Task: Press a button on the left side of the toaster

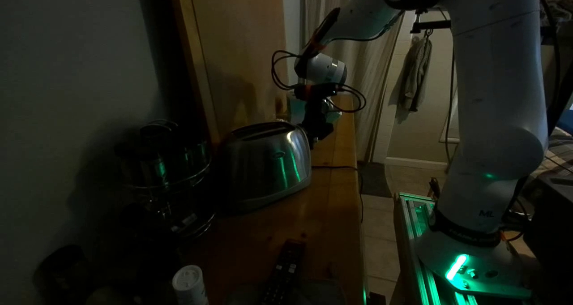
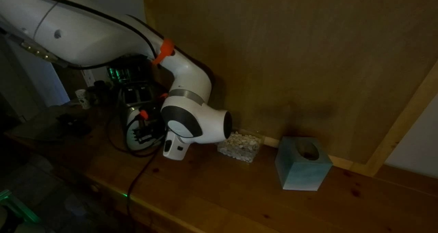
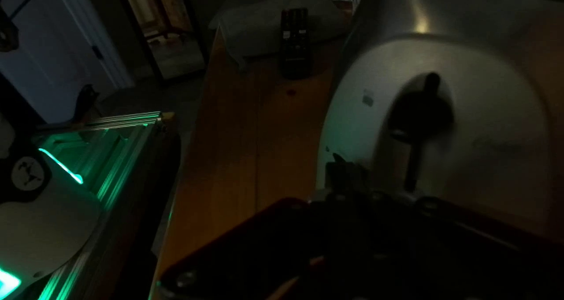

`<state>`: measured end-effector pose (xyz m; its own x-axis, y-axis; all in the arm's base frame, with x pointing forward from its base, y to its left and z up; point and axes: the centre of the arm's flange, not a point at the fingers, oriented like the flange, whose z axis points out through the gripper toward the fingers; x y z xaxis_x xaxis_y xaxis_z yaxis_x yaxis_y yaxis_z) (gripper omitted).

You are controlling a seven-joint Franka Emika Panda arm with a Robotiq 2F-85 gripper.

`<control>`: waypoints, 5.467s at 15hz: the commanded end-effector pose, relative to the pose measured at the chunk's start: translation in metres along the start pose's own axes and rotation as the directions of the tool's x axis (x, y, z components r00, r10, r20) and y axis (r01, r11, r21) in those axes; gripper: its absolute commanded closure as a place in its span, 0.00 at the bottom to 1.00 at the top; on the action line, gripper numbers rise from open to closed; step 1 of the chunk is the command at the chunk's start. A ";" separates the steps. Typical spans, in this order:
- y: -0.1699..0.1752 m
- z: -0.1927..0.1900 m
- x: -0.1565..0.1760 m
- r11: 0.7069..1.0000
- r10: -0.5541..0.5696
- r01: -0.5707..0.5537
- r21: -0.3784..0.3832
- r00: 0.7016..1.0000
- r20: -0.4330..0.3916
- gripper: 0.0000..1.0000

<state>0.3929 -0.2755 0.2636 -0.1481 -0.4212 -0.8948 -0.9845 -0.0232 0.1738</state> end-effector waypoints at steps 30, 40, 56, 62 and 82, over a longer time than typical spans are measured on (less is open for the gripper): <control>-0.007 0.009 -0.003 0.986 0.095 -0.103 -0.129 0.993 -0.065 1.00; -0.010 0.011 -0.002 0.987 0.118 -0.123 -0.099 0.991 -0.062 1.00; -0.019 0.010 0.002 0.989 0.133 -0.139 -0.057 0.987 -0.095 1.00; -0.021 0.011 0.001 0.988 0.139 -0.143 -0.051 0.987 -0.083 1.00; -0.019 0.013 0.001 0.983 0.180 -0.181 -0.009 0.982 -0.053 1.00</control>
<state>0.3998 -0.2661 0.2544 -0.3008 -0.4845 -0.8215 -0.9395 0.0024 0.3426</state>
